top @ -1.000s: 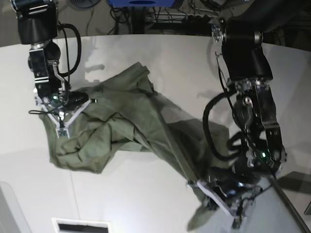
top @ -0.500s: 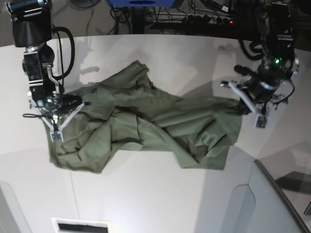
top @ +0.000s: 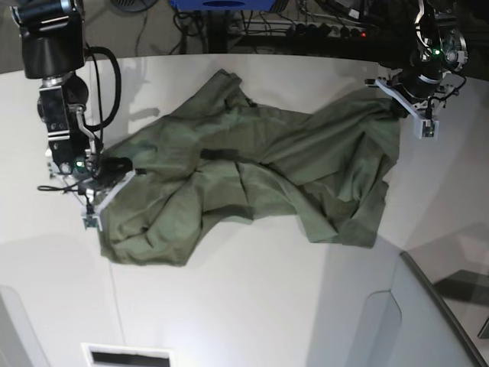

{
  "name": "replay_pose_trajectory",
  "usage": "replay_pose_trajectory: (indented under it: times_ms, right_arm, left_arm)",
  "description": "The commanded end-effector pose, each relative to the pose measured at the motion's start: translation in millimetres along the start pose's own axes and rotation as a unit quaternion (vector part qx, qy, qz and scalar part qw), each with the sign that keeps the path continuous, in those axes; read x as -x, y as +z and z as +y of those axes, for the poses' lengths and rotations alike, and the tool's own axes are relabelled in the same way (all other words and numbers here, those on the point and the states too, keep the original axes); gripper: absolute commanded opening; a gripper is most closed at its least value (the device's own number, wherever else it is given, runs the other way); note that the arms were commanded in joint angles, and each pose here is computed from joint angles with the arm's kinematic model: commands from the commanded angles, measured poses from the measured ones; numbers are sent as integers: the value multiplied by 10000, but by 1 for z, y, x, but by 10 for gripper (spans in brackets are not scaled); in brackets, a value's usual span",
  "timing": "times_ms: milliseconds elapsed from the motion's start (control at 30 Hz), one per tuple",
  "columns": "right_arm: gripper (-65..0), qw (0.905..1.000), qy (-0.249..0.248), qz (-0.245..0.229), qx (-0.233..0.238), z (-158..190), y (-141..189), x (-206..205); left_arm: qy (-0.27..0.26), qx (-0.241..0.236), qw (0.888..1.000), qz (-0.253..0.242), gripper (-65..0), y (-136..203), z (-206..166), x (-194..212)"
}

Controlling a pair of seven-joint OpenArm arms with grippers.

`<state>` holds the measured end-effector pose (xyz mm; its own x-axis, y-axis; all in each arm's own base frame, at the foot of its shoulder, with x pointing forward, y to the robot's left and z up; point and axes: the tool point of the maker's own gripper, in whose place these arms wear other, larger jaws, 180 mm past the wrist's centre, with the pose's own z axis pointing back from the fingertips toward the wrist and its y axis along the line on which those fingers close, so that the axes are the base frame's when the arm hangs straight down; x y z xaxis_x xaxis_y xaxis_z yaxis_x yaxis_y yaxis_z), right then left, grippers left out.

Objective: Layout the t-shirt on the table in an organized manner, then fold the t-shirt properly

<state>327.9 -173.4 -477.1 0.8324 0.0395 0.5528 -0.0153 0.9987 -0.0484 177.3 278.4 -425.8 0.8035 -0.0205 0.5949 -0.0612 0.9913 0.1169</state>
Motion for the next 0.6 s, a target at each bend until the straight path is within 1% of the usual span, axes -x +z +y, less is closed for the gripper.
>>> replay_pose_trajectory:
  times_ms: [0,100,133,200,233,267,300,333,367,433,467,533,567]
  right_arm:
    - [-615,10000,-18,-34,70,-7,-2,-5]
    - [-618,9994,-72,305,134,-13,-14,15]
    - [-618,9994,-100,286,155,-15,-16,16]
    - [-618,9996,-114,191,182,-18,-17,18]
    - [-618,9996,-113,199,183,-18,-18,20]
    - [-618,9994,-118,237,205,-18,-17,24]
    - [-620,9994,-117,252,217,-19,-17,27]
    - [-620,9994,-121,251,227,-20,-17,26]
    - [-620,9992,-132,289,258,-22,-17,31]
    - [-620,9980,-272,288,484,-30,-15,33]
    - [-620,9972,-338,304,594,-34,-15,36]
    - [-620,9967,-368,310,652,-36,-14,37]
    - [-620,9967,-367,318,652,-36,-14,38]
  left_arm:
    - [-32,-80,9999,-118,-650,2,7,-7]
    - [-97,-139,9999,-29,-650,2,9,-1]
    - [-175,-206,9996,16,-638,3,11,2]
    - [-267,-323,9991,75,-476,3,11,6]
    - [-272,-431,9986,100,-403,5,16,8]
    - [-229,-567,9980,136,-314,7,22,12]
    - [-131,-713,9972,158,-248,9,30,15]
    - [22,-875,9960,166,-199,13,39,19]
    - [231,-1062,9939,166,-171,19,51,23]
    - [590,-1434,9877,176,-166,31,74,33]
    - [712,-1611,9843,91,-166,39,85,31]
    - [759,-1802,9804,-221,-166,53,93,12]
    - [733,-1788,9799,-490,-166,60,90,-6]
